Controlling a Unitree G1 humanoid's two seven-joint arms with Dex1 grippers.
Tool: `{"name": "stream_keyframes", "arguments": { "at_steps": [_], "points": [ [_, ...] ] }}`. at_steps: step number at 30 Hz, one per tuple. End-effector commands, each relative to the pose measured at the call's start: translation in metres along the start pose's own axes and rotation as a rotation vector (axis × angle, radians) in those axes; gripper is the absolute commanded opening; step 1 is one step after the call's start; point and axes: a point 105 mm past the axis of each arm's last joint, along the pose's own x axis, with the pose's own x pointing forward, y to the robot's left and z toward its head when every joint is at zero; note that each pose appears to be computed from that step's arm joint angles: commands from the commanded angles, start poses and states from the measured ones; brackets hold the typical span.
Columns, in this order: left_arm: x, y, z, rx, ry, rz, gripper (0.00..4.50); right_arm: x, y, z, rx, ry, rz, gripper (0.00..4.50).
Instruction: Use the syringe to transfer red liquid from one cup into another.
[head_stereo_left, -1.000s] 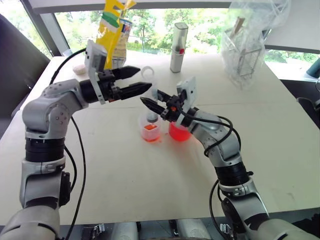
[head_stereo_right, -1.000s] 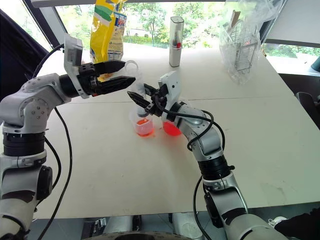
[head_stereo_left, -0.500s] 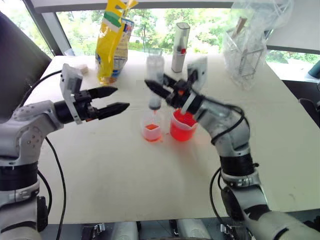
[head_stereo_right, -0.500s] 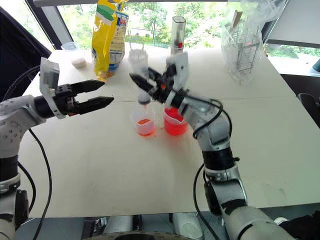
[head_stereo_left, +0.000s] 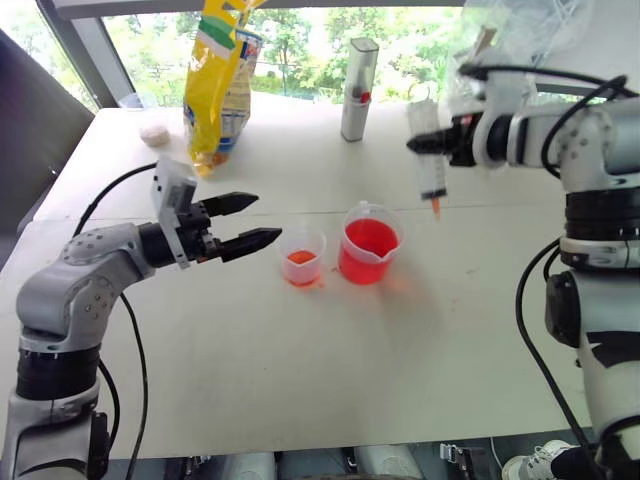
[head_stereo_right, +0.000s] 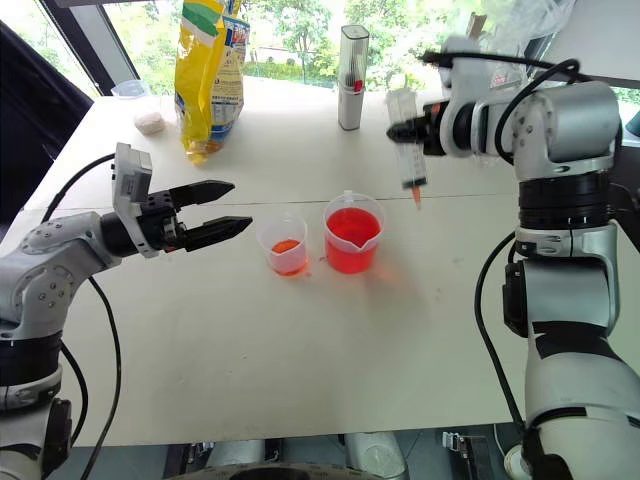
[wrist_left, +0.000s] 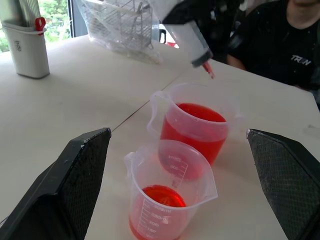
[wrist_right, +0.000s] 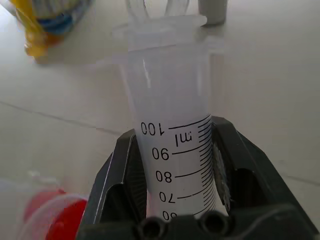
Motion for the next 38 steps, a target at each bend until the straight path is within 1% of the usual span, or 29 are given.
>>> {"name": "stream_keyframes", "arguments": {
  "at_steps": [1, 4, 7, 12, 16, 18, 20, 22, 23, 25, 27, 28, 31, 33, 35, 38],
  "points": [
    [0.001, -0.008, 0.009, 0.043, -0.028, -0.018, 4.46, 0.007, -0.008, -0.028, 0.037, 0.144, -0.019, 1.38],
    [0.003, -0.01, 0.007, 0.053, -0.016, -0.021, 4.46, 0.016, -0.013, -0.057, 0.074, 0.27, -0.031, 1.38],
    [0.002, -0.012, 0.005, 0.064, -0.003, -0.021, 4.46, 0.023, -0.019, -0.08, 0.093, 0.353, -0.05, 1.38],
    [0.001, -0.015, 0.002, 0.072, 0.011, -0.019, 4.46, 0.028, -0.026, -0.107, 0.11, 0.436, -0.076, 1.38],
    [0.002, -0.021, 0.0, 0.06, 0.016, -0.028, 4.46, 0.03, -0.026, -0.119, 0.137, 0.462, -0.078, 1.38],
    [0.002, -0.024, -0.001, 0.05, 0.017, -0.033, 4.5, 0.03, -0.026, -0.12, 0.142, 0.458, -0.073, 2.42],
    [0.002, -0.025, 0.0, 0.039, 0.012, -0.037, 4.5, 0.029, -0.026, -0.119, 0.147, 0.45, -0.073, 3.3],
    [0.003, -0.026, -0.001, 0.022, 0.016, -0.037, 4.5, 0.025, -0.026, -0.118, 0.147, 0.442, -0.075, 4.32],
    [0.004, -0.025, -0.002, 0.018, 0.021, -0.036, 4.5, 0.021, -0.027, -0.113, 0.108, 0.415, -0.078, 4.47],
    [0.004, -0.025, -0.004, 0.019, 0.036, -0.032, 4.5, 0.009, -0.021, -0.095, 0.028, 0.335, -0.045, 4.47],
    [0.003, -0.026, -0.006, 0.024, 0.046, -0.028, 4.5, -0.003, -0.015, -0.086, -0.034, 0.284, -0.018, 4.47],
    [0.0, -0.026, -0.006, 0.026, 0.051, -0.02, 4.5, -0.015, -0.013, -0.08, -0.08, 0.256, -0.004, 4.47],
    [-0.005, -0.025, -0.006, 0.031, 0.061, -0.001, 4.5, -0.039, -0.005, -0.071, -0.139, 0.2, 0.037, 4.47],
    [-0.011, -0.024, -0.005, 0.042, 0.075, 0.014, 4.5, -0.058, 0.01, -0.063, -0.204, 0.144, 0.121, 4.47],
    [-0.015, -0.025, -0.004, 0.047, 0.087, 0.02, 4.5, -0.076, 0.027, -0.062, -0.274, 0.105, 0.205, 4.47],
    [-0.02, -0.027, -0.004, 0.045, 0.104, 0.019, 4.5, -0.092, 0.041, -0.069, -0.348, 0.084, 0.28, 4.47]
  ]
}}
